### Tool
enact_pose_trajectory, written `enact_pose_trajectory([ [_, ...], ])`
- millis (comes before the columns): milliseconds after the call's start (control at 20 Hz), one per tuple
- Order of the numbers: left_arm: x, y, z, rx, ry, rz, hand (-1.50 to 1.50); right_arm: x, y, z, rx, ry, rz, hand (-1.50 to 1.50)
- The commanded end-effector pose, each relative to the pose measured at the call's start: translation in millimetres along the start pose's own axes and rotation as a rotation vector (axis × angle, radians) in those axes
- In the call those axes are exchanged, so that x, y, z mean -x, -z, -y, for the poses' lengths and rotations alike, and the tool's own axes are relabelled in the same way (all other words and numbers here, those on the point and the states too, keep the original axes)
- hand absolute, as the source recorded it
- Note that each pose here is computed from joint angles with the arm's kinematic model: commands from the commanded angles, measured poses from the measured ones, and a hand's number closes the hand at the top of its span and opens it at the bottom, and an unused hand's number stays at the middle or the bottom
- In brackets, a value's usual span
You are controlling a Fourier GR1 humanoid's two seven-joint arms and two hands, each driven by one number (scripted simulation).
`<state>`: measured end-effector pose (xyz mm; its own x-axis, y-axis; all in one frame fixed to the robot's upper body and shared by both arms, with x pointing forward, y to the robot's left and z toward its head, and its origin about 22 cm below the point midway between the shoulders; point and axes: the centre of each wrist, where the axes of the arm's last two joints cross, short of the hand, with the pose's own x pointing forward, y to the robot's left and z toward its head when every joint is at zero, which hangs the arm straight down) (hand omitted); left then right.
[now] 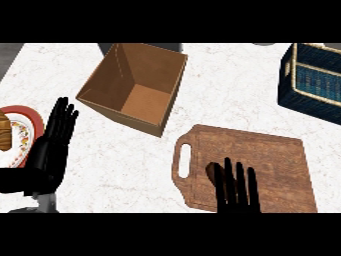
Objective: Pick the sweet potato from the cutting board and place it in the basket
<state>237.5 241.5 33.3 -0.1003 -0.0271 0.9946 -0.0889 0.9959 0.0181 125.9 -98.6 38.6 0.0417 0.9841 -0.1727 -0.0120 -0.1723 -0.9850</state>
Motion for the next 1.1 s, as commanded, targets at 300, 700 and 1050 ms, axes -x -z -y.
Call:
enact_pose_trajectory([
  [300, -1.6, -5.8, 13.6, -0.002, 0.005, -0.007, 0.00, -21.0, 27.2, -45.9, -0.030, -0.013, -0.039, -1.50],
  [700, 15.7, 6.2, 0.3, 0.012, -0.001, -0.011, 0.00, -2.5, 50.2, -57.8, -0.043, -0.028, -0.038, -1.50],
  [1050, 22.5, 4.0, 9.0, 0.001, -0.012, -0.010, 0.00, -8.3, 56.6, -47.3, -0.029, 0.004, -0.043, -1.50],
])
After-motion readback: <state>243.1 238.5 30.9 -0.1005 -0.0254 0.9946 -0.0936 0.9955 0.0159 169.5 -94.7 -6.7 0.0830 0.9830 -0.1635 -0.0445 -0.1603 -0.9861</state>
